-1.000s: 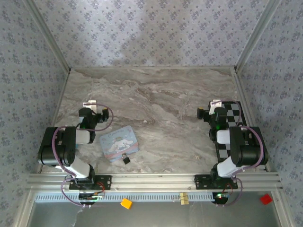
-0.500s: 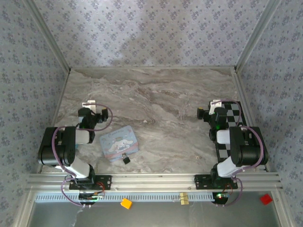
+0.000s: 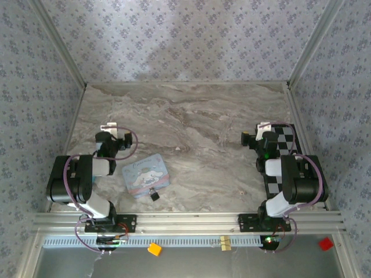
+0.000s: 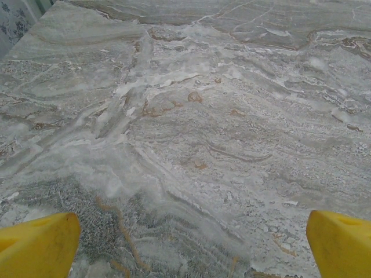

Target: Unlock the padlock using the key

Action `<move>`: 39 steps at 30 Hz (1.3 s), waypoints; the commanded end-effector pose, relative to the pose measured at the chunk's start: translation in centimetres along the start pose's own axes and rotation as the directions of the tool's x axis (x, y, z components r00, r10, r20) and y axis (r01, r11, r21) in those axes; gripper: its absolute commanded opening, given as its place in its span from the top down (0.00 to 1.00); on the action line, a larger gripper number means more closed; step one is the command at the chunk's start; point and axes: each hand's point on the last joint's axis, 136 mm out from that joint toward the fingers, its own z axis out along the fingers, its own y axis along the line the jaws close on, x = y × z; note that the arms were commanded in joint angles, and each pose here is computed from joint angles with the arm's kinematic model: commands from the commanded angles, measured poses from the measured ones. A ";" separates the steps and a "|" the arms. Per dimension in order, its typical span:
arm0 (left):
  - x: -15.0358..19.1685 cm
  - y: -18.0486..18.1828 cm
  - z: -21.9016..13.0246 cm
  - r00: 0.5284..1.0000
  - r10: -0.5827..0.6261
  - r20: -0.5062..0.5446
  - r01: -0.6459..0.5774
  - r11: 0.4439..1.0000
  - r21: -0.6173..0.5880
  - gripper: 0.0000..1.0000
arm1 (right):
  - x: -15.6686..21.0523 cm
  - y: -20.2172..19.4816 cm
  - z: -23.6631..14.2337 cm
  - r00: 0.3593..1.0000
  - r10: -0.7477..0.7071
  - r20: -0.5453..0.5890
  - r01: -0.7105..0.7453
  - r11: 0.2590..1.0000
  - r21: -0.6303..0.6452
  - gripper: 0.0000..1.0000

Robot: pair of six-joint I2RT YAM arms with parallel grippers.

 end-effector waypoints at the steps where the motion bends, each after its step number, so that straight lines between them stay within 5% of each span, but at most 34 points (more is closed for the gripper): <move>1: -2.3 0.6 -0.7 0.999 -0.010 0.045 0.012 0.999 -0.037 0.00 | -1.4 0.8 -0.5 0.998 -0.045 0.050 0.046 0.999 -0.012 0.01; 7: -5.1 0.6 -5.6 0.997 -0.039 0.065 0.044 0.995 -0.088 0.00 | -3.7 2.0 -4.4 0.987 -0.093 0.133 0.095 0.995 -0.010 0.01; 12: -8.9 -0.5 -11.2 0.978 -0.160 0.135 0.167 0.985 -0.043 0.00 | -8.2 5.7 -9.0 0.975 -0.045 0.218 0.083 0.982 -0.168 0.01; 16: -10.2 0.6 -15.2 0.915 -0.376 0.148 0.385 0.922 -0.041 0.00 | -12.0 6.6 -13.3 0.968 0.119 0.220 -0.059 0.963 -0.263 0.01; 19: -9.9 2.7 -17.8 0.871 -0.468 0.148 0.487 0.861 -0.149 0.00 | -13.0 4.5 -15.7 0.951 0.276 0.140 -0.244 0.947 -0.209 0.01; 22: -7.1 5.6 -21.1 0.752 -0.640 0.160 0.653 0.687 -0.319 0.00 | -11.6 2.6 -17.8 0.922 0.387 0.020 -0.382 0.917 -0.119 0.01; 25: -7.5 2.4 -21.3 0.795 -0.602 0.069 0.606 0.786 -0.124 0.00 | -10.1 1.5 -18.8 0.875 0.483 -0.029 -0.484 0.872 -0.071 0.01; 29: -7.8 -1.8 -21.4 0.819 -0.574 -0.001 0.569 0.812 0.133 0.00 | -9.3 2.8 -19.4 0.864 0.495 -0.093 -0.503 0.852 -0.146 0.01; 35: -5.5 -5.6 -19.9 0.846 -0.447 -0.291 0.507 0.844 0.174 0.00 | -6.7 5.4 -20.5 0.865 0.425 -0.266 -0.480 0.855 -0.195 0.01; 39: -5.0 -8.5 -19.7 0.870 -0.353 -0.345 0.445 0.862 0.241 0.00 | -3.7 6.7 -20.9 0.842 0.361 -0.400 -0.445 0.884 -0.140 0.01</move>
